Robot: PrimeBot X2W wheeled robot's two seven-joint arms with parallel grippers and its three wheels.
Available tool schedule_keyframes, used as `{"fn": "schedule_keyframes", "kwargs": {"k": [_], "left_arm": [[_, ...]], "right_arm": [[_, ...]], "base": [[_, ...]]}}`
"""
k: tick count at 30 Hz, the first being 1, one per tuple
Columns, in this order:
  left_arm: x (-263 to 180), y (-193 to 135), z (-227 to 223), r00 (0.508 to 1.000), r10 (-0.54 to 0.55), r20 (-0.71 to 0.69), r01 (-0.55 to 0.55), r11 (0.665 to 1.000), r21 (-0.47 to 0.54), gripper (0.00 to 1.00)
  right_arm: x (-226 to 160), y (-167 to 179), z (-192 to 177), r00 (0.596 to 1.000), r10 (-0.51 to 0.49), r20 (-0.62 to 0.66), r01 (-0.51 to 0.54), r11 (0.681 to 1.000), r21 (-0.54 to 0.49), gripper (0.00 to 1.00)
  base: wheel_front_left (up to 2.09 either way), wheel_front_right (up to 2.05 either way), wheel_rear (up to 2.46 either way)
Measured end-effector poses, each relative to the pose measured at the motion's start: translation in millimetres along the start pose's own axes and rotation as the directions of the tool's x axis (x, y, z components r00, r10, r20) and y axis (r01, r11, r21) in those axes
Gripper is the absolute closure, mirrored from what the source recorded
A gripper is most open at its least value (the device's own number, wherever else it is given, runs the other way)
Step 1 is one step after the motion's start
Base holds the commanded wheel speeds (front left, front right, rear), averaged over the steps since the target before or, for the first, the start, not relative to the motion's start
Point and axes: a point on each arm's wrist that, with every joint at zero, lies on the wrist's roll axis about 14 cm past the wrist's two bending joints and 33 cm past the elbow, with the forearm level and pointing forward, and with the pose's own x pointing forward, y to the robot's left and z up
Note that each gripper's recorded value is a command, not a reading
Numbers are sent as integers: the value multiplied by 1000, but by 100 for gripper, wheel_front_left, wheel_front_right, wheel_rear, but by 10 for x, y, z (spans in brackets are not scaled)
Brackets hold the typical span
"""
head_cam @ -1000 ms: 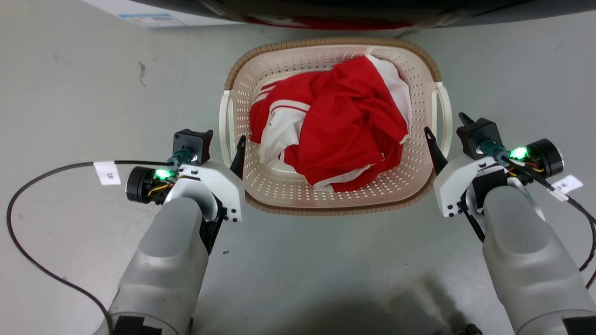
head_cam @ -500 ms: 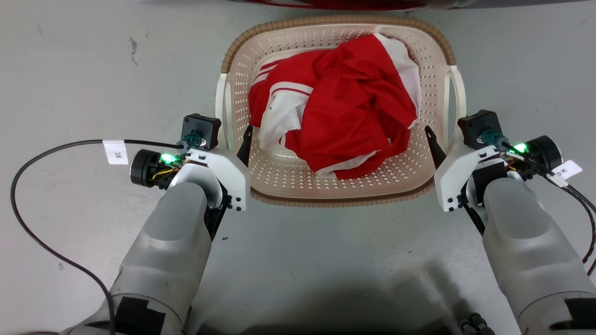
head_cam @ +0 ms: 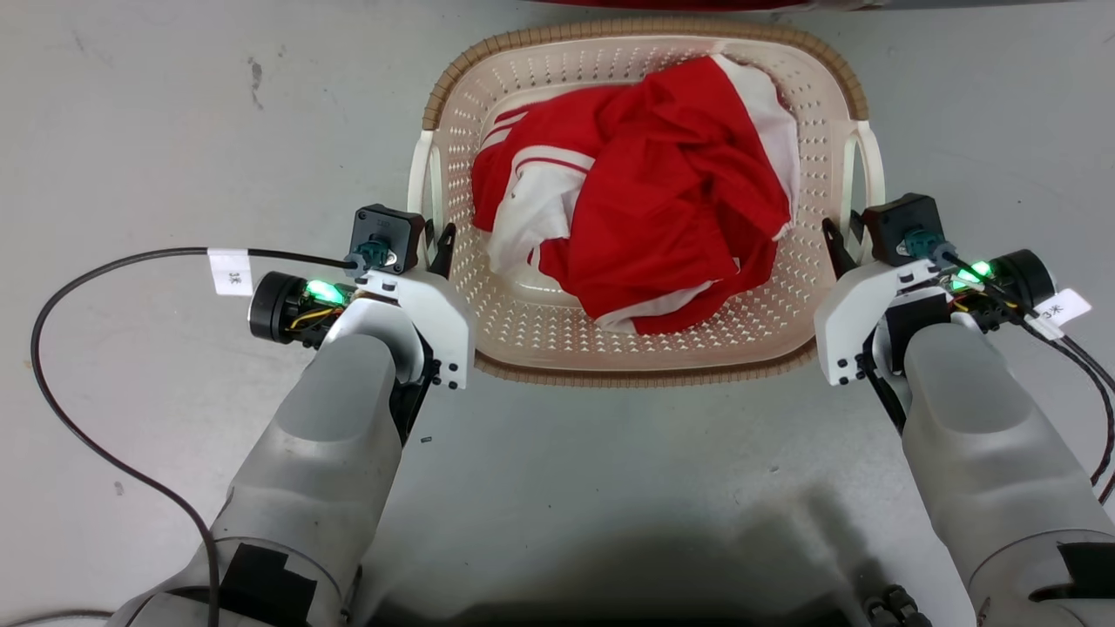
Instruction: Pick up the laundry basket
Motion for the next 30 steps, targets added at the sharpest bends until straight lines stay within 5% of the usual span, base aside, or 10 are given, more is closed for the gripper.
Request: {"fn": "schedule_keyframes", "kwargs": {"k": [17, 30], "left_arm": [[-379, -94, 164, 1000, 2, 22, -2, 1000, -2, 100], [-1074, -272, 99, 999, 13, -33, -14, 1000, -25, 100]], "right_arm": [[-362, 54, 217, 1000, 12, 23, -11, 999, -45, 100], [-1056, 309, 209, 999, 44, -6, -44, 995, -92, 100]], "base": [[0, 0, 0], [0, 0, 0]]}}
